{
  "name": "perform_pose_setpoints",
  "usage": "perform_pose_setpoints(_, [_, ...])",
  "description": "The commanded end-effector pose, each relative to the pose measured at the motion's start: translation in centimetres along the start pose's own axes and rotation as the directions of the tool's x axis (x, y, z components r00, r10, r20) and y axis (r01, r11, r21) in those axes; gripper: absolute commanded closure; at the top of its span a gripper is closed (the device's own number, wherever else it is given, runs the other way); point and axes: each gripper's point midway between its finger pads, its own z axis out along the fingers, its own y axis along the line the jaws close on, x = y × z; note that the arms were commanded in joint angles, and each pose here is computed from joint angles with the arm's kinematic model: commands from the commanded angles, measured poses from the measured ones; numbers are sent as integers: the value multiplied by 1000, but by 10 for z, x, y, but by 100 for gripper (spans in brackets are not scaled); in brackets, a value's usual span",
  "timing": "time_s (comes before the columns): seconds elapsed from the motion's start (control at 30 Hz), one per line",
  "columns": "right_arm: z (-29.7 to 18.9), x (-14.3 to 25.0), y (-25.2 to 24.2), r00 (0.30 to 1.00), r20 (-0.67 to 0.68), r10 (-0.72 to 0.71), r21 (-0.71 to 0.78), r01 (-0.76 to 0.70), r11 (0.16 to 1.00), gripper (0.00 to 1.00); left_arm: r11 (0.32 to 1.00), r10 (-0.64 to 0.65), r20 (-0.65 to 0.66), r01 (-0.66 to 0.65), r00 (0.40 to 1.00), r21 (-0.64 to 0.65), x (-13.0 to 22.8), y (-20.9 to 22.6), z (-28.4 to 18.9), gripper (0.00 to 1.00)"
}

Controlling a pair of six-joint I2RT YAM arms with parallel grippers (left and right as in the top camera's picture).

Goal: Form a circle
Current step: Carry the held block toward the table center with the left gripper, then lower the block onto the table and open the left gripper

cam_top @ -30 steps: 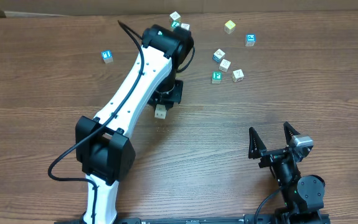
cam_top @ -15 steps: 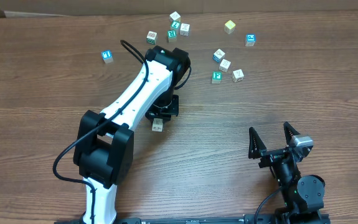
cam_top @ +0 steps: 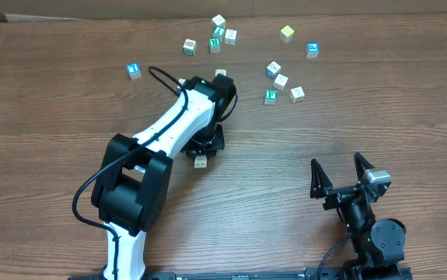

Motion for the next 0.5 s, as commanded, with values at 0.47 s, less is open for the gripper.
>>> perform_pose_setpoints(0.47, [0,2,-1,1000,5,-5,4,5,1000,0,999,-41,10,41,999,-9,5,5,8,53])
